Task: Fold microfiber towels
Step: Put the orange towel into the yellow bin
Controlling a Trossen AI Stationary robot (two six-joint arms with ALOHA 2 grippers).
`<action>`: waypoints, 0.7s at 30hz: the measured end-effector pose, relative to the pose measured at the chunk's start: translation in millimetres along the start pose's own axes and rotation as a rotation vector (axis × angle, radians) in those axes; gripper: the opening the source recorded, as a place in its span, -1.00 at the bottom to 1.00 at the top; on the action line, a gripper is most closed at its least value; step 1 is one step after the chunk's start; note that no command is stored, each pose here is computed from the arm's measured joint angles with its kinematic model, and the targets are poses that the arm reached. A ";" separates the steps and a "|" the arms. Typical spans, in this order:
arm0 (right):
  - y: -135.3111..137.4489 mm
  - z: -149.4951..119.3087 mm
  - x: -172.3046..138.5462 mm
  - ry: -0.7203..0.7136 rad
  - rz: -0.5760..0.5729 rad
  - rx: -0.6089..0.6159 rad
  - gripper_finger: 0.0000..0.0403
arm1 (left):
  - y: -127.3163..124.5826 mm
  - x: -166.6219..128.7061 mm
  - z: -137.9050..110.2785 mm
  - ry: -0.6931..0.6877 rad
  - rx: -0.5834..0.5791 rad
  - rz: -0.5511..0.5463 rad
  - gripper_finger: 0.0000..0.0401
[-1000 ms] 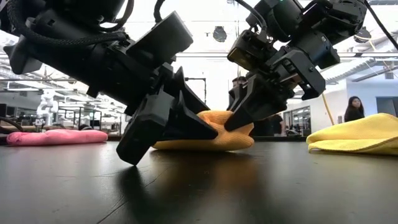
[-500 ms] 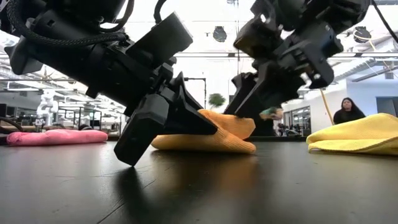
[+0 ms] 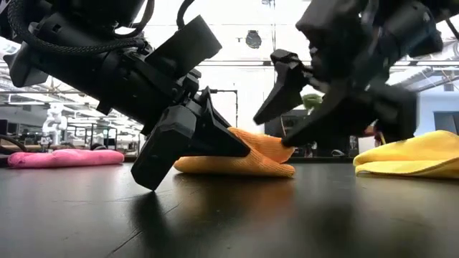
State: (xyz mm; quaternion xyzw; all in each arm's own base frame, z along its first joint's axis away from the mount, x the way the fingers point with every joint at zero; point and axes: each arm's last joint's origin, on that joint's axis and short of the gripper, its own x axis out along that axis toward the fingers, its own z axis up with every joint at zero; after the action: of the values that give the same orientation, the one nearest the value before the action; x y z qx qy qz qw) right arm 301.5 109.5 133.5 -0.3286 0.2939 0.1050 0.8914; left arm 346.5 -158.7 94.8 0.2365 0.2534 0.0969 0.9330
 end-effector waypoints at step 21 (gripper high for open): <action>18.3 -9.1 23.5 0.044 -0.116 -0.118 -0.59 | 15.1 -10.7 17.5 -0.028 -0.174 -0.016 -0.80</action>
State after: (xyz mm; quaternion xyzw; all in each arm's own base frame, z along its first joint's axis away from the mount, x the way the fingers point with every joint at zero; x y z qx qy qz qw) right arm 309.3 117.4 104.4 -0.3991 0.2874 0.0630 0.8684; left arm 345.6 -155.7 120.1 0.1541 0.2327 0.1079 0.9542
